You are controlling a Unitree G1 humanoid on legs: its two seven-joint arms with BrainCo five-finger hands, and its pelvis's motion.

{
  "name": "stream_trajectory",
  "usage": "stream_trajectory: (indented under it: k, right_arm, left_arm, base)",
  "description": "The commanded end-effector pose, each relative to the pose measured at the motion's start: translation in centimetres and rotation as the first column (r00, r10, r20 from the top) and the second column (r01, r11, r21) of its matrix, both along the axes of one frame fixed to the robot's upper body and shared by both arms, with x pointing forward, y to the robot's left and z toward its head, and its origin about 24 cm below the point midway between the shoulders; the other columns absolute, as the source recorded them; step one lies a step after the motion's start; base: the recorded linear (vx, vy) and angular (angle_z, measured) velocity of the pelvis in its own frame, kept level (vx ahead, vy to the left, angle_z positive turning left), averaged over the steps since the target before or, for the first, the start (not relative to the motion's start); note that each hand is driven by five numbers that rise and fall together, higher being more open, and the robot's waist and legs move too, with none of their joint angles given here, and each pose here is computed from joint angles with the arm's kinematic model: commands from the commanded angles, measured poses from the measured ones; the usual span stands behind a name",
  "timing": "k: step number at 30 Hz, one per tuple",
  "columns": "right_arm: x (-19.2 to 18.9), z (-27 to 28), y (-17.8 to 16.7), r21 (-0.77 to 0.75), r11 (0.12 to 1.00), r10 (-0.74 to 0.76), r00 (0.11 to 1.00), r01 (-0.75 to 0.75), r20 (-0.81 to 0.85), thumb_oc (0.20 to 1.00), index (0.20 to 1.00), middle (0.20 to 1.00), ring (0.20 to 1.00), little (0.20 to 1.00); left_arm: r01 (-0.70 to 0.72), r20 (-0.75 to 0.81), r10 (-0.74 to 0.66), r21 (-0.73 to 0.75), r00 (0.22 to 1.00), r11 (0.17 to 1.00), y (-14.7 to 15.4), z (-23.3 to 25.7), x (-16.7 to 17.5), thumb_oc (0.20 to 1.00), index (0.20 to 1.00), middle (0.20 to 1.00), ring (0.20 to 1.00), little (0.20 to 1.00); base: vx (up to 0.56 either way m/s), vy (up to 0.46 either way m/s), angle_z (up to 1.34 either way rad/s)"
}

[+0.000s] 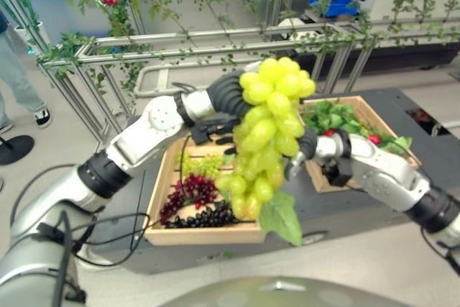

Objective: Pick up the fruits from the basket on one side to the basket on the other side

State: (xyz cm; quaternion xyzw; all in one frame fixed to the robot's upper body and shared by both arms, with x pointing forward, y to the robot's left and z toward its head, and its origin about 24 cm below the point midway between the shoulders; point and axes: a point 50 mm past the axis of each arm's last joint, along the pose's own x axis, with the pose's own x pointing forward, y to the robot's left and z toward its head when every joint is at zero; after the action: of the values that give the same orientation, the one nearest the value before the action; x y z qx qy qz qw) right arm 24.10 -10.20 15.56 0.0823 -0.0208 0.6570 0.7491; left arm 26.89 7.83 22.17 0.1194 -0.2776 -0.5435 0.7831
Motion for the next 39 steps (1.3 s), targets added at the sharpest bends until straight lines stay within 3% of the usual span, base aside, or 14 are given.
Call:
stream_trajectory:
  k: [1, 13, 23, 39]
  right_arm:
    - [-0.8, 3.0, 2.3, 0.075, 0.989, 0.113, 0.982, -0.126, 0.150, 1.000, 1.000, 1.000, 1.000, 1.000]
    - [-1.7, 2.5, 3.6, 0.179, 0.966, 0.178, 0.982, -0.188, 0.071, 1.000, 1.000, 1.000, 1.000, 1.000]
    - [-1.8, 2.3, 3.7, 0.443, 0.894, 0.081, 0.997, -0.067, -0.012, 1.000, 1.000, 1.000, 1.000, 1.000]
    - [-2.3, 2.7, 5.5, 0.635, 0.772, 0.109, 0.989, -0.020, -0.102, 1.000, 1.000, 1.000, 1.000, 1.000]
  left_arm:
    - [-0.006, 0.066, 0.009, -0.054, 0.998, 0.998, -0.5, 2.7, 1.2, 0.200, 0.200, 0.200, 0.200, 0.200]
    - [-0.028, 0.064, 0.032, -0.075, 0.997, 0.997, -0.5, 2.4, 1.4, 0.200, 0.200, 0.200, 0.200, 0.200]
    - [-0.083, 0.036, 0.089, -0.149, 0.995, 0.985, -0.3, 1.8, 2.0, 0.200, 0.200, 0.200, 0.200, 0.200]
    - [-0.095, -0.003, 0.097, -0.240, 0.995, 0.966, -1.3, 1.2, 2.1, 0.200, 0.200, 0.200, 0.200, 0.200]
  base:
    - [0.00, 0.000, 0.00]
    - [0.00, 0.000, 0.00]
    - [0.00, 0.000, 0.00]
    - [0.00, 0.000, 0.00]
